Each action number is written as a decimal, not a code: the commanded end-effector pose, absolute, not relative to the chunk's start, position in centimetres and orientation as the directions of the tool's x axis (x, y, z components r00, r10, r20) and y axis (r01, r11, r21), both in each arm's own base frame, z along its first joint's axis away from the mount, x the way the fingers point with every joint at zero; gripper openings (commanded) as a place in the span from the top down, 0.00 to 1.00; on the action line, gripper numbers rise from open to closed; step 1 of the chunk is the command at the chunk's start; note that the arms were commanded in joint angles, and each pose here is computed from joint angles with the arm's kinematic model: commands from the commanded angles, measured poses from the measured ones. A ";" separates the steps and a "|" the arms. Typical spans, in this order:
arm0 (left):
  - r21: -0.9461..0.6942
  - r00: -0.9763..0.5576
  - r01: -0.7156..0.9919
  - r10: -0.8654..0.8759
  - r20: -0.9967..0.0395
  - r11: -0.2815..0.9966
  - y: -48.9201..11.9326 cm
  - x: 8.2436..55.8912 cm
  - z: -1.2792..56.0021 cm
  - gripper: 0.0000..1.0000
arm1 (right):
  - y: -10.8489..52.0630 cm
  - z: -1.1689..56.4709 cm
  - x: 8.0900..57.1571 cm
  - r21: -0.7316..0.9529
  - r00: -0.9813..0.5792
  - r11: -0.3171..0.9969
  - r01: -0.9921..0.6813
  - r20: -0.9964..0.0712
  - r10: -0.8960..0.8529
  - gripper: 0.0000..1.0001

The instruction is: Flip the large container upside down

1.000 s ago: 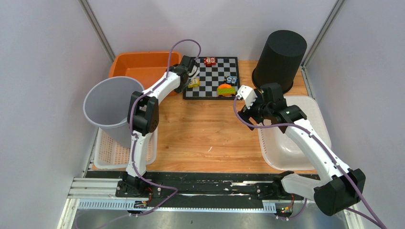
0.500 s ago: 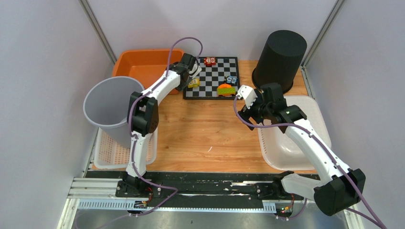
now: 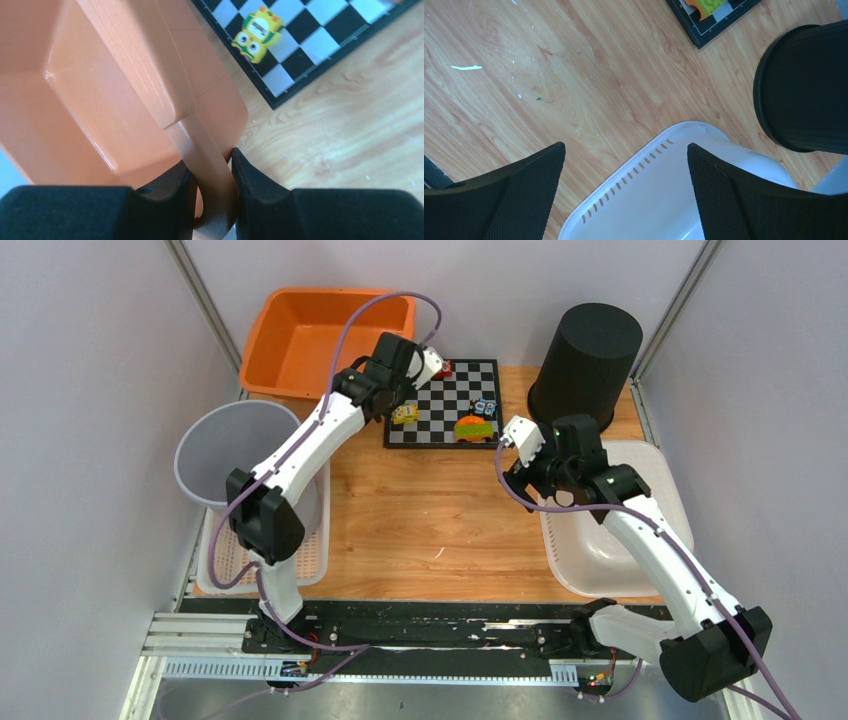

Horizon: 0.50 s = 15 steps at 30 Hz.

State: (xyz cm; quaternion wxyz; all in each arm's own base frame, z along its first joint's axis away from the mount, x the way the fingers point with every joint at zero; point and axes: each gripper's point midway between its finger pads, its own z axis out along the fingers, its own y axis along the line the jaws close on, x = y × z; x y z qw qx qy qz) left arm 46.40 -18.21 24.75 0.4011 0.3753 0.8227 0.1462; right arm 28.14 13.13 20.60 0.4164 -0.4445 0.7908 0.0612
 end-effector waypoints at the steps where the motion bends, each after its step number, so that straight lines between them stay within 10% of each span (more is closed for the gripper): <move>1: 0.595 -0.241 0.571 0.809 -0.537 0.565 -20.6 42.5 27.7 1.00 | 11.8 23.8 28.7 -0.328 -0.230 0.643 -0.692 -0.745 -0.626 0.04; 15: 0.523 0.160 0.828 0.809 -0.565 0.201 -28.7 25.9 28.4 1.00 | 7.6 32.2 25.9 -0.616 0.025 0.528 -0.585 -0.664 -0.747 0.00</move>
